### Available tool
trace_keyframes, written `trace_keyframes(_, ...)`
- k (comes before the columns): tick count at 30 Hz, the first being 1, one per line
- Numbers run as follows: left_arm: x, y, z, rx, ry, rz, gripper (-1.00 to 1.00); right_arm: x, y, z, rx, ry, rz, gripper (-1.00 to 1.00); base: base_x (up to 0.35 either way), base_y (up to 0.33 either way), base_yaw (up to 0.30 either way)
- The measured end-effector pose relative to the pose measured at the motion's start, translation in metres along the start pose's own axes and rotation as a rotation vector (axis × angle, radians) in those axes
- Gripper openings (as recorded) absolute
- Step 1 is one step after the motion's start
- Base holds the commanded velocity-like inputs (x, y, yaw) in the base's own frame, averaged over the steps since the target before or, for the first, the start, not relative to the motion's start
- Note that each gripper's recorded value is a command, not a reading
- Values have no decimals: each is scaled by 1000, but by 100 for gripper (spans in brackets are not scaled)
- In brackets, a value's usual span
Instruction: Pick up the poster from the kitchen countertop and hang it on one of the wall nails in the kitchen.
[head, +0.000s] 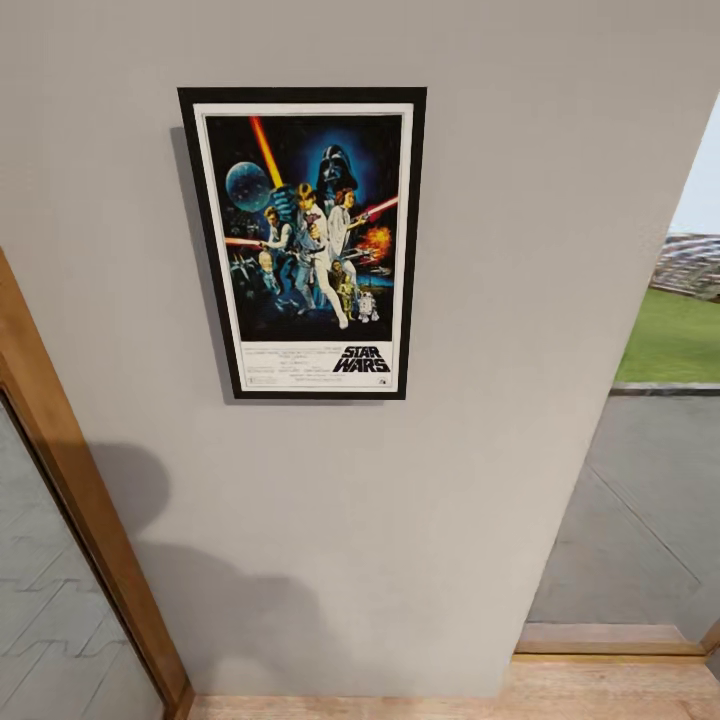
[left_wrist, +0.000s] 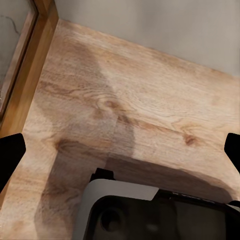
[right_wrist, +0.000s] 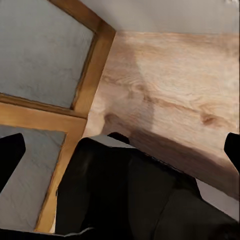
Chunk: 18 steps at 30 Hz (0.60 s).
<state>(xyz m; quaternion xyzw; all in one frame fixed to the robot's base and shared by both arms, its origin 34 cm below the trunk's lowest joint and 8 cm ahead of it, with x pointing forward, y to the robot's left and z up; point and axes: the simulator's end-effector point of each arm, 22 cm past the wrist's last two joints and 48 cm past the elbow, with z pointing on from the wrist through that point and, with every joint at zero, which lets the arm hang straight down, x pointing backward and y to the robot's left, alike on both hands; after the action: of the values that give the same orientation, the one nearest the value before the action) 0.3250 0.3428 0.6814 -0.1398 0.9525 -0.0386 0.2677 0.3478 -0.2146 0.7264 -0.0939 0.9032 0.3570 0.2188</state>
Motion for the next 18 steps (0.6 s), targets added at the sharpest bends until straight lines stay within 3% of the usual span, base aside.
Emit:
trace_keyframes(1, 0, 0, 0, 0, 0, 1, 100, 6, -8, 0, 37, 9, 12, 100, 0, 0, 0)
trace_keyframes(3, 1, 0, 0, -1, 2, 3, 100, 29, -40, -4, 199, 48, 48, 100, 0, 0, 0)
trace_keyframes(4, 1, 0, 0, -3, 3, 5, 100, 47, -71, -13, 365, 79, 69, 100, 0, 0, 0)
trace_keyframes(5, 2, 0, 0, -3, 4, 6, 100, 55, -91, -22, 477, 94, 76, 100, 0, 0, 0)
trace_keyframes(6, 2, 0, 0, -3, 4, 6, 100, 58, -101, -27, 535, 100, 78, 100, 0, 0, 0)
trace_keyframes(9, 1, -1, 0, -2, 3, 7, 100, 61, -108, -30, 597, 107, 80, 100, 0, 0, 0)
trace_keyframes(18, -3, -2, 0, 1, -9, 7, 100, 71, -106, -28, 630, 120, 95, 100, 0, 0, 0)
